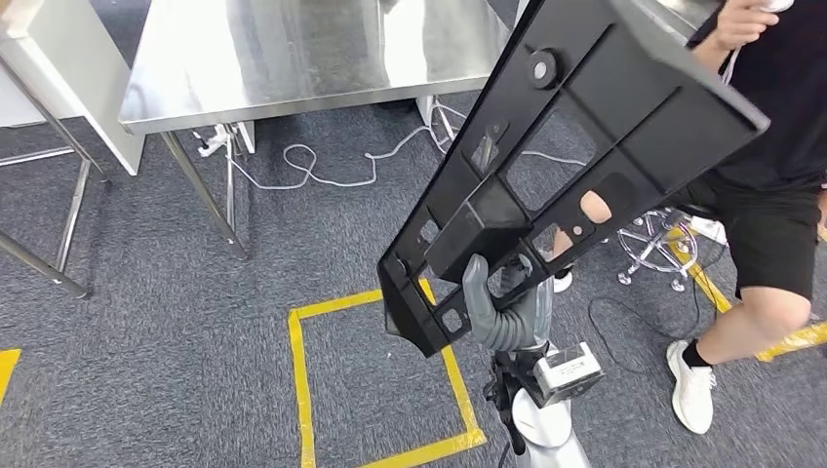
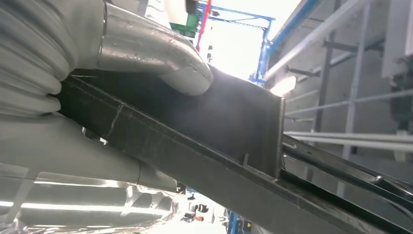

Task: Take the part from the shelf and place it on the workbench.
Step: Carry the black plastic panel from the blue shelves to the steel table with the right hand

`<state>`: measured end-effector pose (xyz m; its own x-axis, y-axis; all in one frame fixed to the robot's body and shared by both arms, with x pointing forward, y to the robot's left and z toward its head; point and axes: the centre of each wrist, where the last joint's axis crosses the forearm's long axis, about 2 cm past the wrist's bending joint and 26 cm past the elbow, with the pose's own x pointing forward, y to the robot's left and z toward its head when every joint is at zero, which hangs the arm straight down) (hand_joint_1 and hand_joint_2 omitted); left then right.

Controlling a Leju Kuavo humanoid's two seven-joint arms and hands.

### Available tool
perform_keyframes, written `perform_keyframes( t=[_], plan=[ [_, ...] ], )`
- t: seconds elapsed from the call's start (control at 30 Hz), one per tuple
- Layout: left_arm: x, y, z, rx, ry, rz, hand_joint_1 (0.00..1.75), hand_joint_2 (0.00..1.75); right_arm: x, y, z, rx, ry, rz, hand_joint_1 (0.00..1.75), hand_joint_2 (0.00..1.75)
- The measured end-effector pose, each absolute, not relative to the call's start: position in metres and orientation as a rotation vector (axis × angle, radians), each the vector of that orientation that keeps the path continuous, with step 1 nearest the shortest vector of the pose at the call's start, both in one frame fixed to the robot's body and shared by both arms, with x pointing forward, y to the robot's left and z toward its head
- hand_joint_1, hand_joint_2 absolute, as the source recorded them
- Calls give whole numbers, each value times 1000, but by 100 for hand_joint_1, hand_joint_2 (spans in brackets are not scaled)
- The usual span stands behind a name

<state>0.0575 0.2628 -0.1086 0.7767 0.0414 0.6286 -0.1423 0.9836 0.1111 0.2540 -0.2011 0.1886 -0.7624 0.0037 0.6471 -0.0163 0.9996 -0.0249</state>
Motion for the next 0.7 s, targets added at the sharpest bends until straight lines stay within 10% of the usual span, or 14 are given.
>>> perform_keyframes(
  t=[0.7],
  plan=[
    [57, 263, -109, 159, -677, 97, 0, 175, 257, -201, 185, 2, -2422, 37, 175, 175]
  ],
)
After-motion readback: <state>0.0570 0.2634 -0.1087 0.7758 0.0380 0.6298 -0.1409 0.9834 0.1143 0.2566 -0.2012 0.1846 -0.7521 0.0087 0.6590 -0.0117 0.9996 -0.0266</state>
